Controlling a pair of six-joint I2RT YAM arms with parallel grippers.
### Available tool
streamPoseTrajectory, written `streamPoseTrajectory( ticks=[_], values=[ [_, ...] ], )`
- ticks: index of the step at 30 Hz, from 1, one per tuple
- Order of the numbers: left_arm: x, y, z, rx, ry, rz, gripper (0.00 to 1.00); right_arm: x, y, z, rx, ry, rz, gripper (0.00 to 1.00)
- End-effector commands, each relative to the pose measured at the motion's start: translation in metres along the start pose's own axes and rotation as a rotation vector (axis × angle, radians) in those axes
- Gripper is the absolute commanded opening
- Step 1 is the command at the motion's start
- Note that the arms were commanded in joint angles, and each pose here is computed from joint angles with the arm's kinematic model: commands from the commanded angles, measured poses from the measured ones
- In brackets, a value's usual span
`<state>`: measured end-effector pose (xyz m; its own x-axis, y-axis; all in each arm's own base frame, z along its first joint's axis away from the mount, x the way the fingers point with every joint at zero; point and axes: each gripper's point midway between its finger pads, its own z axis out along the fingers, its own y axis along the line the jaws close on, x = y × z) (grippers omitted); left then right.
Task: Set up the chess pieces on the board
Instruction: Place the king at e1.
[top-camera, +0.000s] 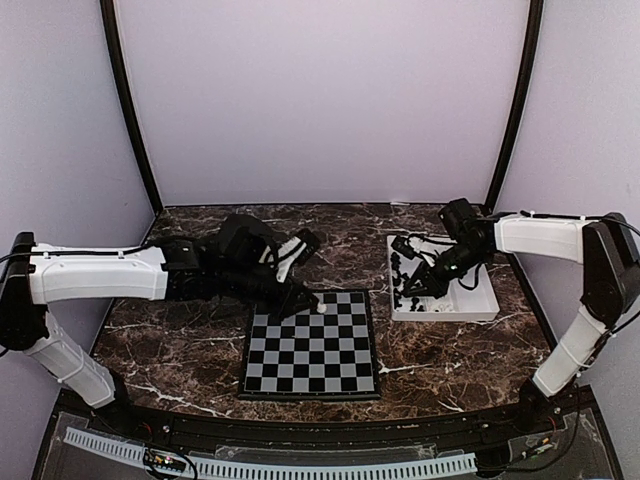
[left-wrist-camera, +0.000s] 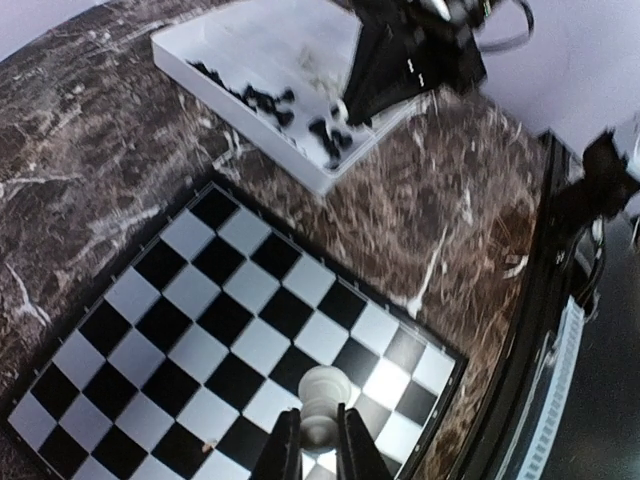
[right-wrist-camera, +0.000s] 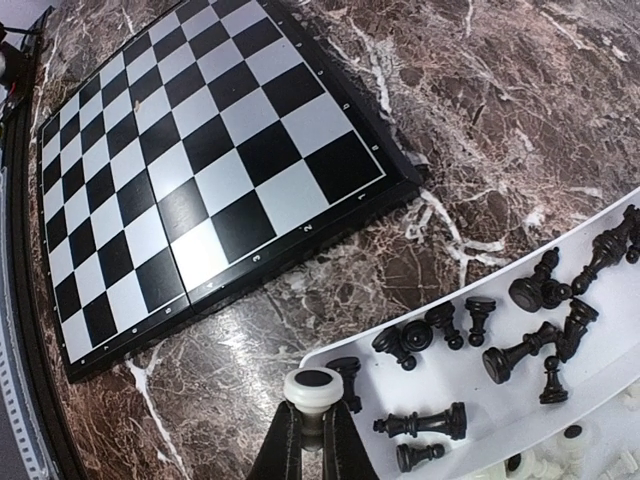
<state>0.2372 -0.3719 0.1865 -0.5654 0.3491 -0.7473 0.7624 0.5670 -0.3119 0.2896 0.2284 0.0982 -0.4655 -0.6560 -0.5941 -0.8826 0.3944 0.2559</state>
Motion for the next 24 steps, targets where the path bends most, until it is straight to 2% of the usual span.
streamPoseTrajectory(
  ticks=[1, 6, 12, 24],
  values=[
    [0.053, -0.011, -0.007, -0.091, 0.161, 0.225, 0.04, -0.008, -0.009, -0.002, 0.024, -0.037, -0.025, 0.0],
    [0.085, -0.035, 0.004, -0.052, 0.239, 0.334, 0.05, -0.005, -0.01, 0.0, 0.027, -0.029, -0.024, 0.0],
    [0.115, -0.045, 0.019, -0.061, 0.322, 0.486, 0.05, -0.004, -0.01, -0.001, 0.03, -0.025, -0.023, 0.0],
    [0.153, -0.05, 0.036, -0.059, 0.423, 0.549, 0.05, -0.004, -0.01, -0.002, 0.034, -0.024, -0.025, 0.0]
  ],
)
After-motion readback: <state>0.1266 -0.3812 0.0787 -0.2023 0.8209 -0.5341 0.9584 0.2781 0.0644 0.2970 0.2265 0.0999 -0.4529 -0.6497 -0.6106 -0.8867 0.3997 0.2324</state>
